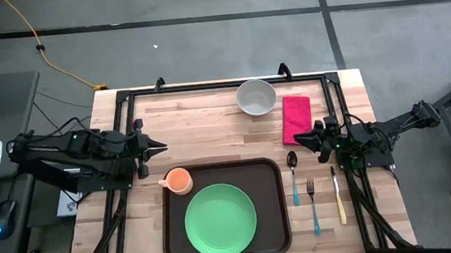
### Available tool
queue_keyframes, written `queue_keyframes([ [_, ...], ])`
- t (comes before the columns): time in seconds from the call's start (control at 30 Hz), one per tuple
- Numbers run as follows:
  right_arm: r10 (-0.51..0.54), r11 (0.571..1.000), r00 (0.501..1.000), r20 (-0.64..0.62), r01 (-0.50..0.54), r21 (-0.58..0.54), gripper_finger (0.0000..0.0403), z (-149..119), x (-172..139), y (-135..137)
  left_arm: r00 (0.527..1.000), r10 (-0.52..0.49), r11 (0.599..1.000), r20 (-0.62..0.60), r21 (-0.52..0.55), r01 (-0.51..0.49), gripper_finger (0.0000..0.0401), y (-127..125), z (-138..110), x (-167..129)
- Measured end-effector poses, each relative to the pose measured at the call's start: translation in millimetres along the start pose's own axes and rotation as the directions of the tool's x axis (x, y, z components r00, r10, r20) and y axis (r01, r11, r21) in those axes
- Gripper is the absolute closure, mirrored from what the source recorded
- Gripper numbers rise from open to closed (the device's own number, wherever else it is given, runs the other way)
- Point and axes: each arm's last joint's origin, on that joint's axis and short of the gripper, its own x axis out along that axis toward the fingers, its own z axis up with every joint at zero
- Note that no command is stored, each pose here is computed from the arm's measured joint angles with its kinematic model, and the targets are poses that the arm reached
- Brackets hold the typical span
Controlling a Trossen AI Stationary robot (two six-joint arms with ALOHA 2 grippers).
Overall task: Set up tray
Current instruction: Put the gray bowl on the green plate
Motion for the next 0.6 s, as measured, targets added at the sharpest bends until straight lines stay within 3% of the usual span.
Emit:
queue_keyframes([
  [0.33,0.000,1.000,1.000,0.000,0.000,0.007,0.0336,0.0,0.0,0.0,0.991,0.023,1.000,0.133,-0.016,-0.021,0.0327,10.7,-5.8,-29.1],
  [0.6,0.000,1.000,1.000,0.000,0.000,0.004,0.0336,0.0,0.0,0.0,0.983,0.026,0.999,0.180,-0.028,-0.021,0.0327,10.2,-23.2,-26.1],
])
